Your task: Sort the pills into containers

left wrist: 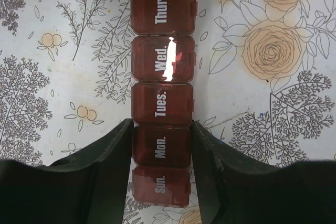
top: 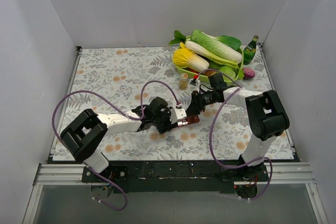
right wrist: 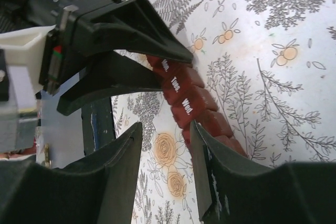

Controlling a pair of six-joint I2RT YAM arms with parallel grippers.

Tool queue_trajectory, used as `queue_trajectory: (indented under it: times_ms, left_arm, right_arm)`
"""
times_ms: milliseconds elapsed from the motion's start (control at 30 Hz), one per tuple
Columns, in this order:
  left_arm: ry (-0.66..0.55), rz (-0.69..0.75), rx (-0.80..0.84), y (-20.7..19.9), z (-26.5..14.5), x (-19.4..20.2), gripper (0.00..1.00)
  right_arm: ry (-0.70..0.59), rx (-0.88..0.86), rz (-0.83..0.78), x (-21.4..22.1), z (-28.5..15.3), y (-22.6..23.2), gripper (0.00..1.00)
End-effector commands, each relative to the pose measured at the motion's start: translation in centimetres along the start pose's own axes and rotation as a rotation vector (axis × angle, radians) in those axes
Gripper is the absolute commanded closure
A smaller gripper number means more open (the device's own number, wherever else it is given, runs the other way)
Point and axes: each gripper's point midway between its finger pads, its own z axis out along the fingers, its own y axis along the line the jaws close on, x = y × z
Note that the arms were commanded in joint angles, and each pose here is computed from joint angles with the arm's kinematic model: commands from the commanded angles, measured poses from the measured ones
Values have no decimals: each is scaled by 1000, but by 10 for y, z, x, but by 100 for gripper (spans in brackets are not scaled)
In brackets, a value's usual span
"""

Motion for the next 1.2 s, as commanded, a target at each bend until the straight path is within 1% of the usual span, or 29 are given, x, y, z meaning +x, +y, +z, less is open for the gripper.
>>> queue_trajectory:
  times_ms: [0, 67, 100, 167, 200, 333, 400, 533, 600, 700, 733, 767, 833, 867, 900, 933, 1133, 1167]
  left_arm:
    - [112, -70, 34, -11, 2, 27, 82]
    - [113, -81, 34, -11, 3, 27, 83]
    - [114, -84, 35, -10, 4, 27, 83]
    - [114, -91, 32, -9, 4, 28, 83]
    - [114, -92, 32, -9, 5, 28, 83]
    - [122, -109, 34, -9, 5, 30, 83]
    - [124, -110, 33, -9, 5, 31, 83]
    - [125, -106, 33, -9, 5, 32, 83]
    - [130, -100, 36, -9, 5, 33, 83]
    - [134, -91, 36, -8, 5, 33, 83]
    - [136, -89, 38, -9, 4, 34, 83]
    - [138, -89, 38, -9, 4, 34, 83]
    - [138, -84, 37, -8, 4, 34, 83]
    - [140, -85, 38, -9, 4, 35, 83]
    - [142, -84, 41, -9, 4, 35, 83]
    - [140, -85, 38, -8, 4, 34, 83]
    - [134, -86, 35, -7, 5, 31, 83]
    - [135, -85, 34, -6, 5, 31, 83]
  right_arm:
    - [22, -48, -47, 7, -4, 22, 50]
    - [37, -17, -38, 12, -4, 18, 50]
    - [54, 34, -27, 17, -5, 10, 50]
    - [70, 78, -13, 21, -5, 1, 51]
    - [82, 133, 11, 25, -6, -8, 53]
    - [115, 187, 68, 32, -5, -25, 56]
    - [129, 204, 82, 36, -4, -30, 59]
    - [146, 222, 101, 41, -4, -36, 60]
    - [137, 185, 47, 29, -5, -29, 62]
    - [126, 140, -91, 12, -12, -11, 67]
    - [105, 137, -165, 0, -16, -1, 67]
    - [111, 134, -241, -2, -20, 2, 72]
    - [101, 159, -327, -11, -26, 7, 79]
    - [104, 167, -359, -12, -28, 7, 90]
    - [116, 191, -376, -12, -30, 5, 95]
    - [130, 194, -387, -11, -28, 5, 99]
    - [223, 203, -361, 18, -12, -3, 99]
    - [246, 238, -341, 26, -12, -12, 99]
